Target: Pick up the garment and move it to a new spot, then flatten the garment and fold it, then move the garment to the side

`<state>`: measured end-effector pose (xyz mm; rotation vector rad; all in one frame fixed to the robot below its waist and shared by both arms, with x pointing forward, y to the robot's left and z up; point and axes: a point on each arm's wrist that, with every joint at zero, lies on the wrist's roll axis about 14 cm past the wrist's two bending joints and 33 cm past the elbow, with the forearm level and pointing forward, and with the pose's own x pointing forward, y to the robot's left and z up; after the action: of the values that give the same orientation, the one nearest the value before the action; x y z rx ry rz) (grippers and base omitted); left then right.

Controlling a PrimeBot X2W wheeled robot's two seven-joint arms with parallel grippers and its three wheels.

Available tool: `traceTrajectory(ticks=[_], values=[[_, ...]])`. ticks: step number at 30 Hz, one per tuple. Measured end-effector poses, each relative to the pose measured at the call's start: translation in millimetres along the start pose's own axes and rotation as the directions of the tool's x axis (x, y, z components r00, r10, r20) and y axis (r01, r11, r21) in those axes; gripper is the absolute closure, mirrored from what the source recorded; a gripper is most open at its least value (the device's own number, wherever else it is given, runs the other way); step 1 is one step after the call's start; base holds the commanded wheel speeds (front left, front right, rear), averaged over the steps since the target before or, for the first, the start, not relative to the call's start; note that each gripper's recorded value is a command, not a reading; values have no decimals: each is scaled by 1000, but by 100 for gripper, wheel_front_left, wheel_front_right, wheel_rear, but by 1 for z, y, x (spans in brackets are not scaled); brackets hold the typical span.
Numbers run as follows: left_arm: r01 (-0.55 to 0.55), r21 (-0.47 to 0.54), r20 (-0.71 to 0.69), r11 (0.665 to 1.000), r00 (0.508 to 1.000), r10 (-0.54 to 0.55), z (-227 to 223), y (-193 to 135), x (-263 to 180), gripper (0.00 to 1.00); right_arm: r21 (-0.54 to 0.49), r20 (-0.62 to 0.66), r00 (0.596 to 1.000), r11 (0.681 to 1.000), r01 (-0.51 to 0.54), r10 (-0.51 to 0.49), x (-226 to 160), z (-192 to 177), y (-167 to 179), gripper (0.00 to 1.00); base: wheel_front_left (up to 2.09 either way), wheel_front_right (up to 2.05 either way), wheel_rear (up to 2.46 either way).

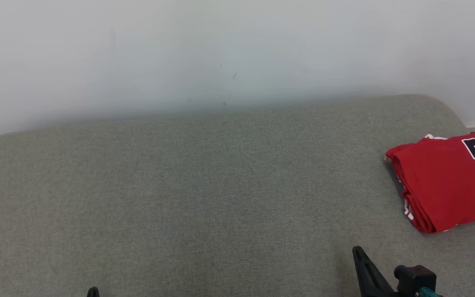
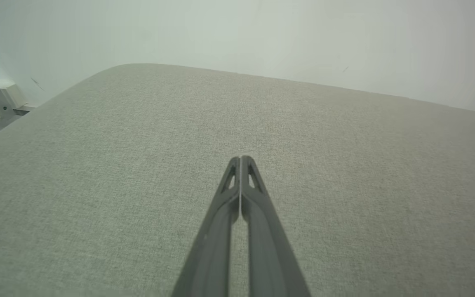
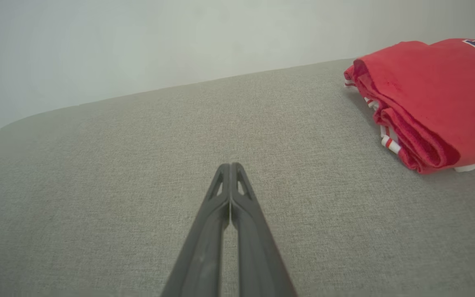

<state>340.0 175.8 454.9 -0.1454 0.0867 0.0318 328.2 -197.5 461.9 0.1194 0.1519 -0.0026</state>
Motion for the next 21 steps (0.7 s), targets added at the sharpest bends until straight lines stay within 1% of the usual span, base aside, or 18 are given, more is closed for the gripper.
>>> traceTrajectory(ticks=[5, 10, 14, 21], values=[[-24, -83, -38, 996, 999, 21, -7, 5, 0, 100, 88, -12, 1000, 996, 11, -10, 0, -4, -2, 100, 0, 0, 0], [-42, -172, -53, 984, 998, 33, -7, 7, 2, 100, 184, -8, 1000, 983, 19, -18, 2, -2, -4, 100, 0, 0, 0], [-50, -244, -56, 968, 998, 38, -5, 8, 5, 100, 254, -3, 1000, 967, 21, -21, 5, 1, -5, 100, 0, 0, 0], [-65, -355, -68, 933, 997, 43, -3, 9, 9, 100, 366, 6, 1000, 930, 22, -26, 9, 5, -6, 100, 0, 0, 0]])
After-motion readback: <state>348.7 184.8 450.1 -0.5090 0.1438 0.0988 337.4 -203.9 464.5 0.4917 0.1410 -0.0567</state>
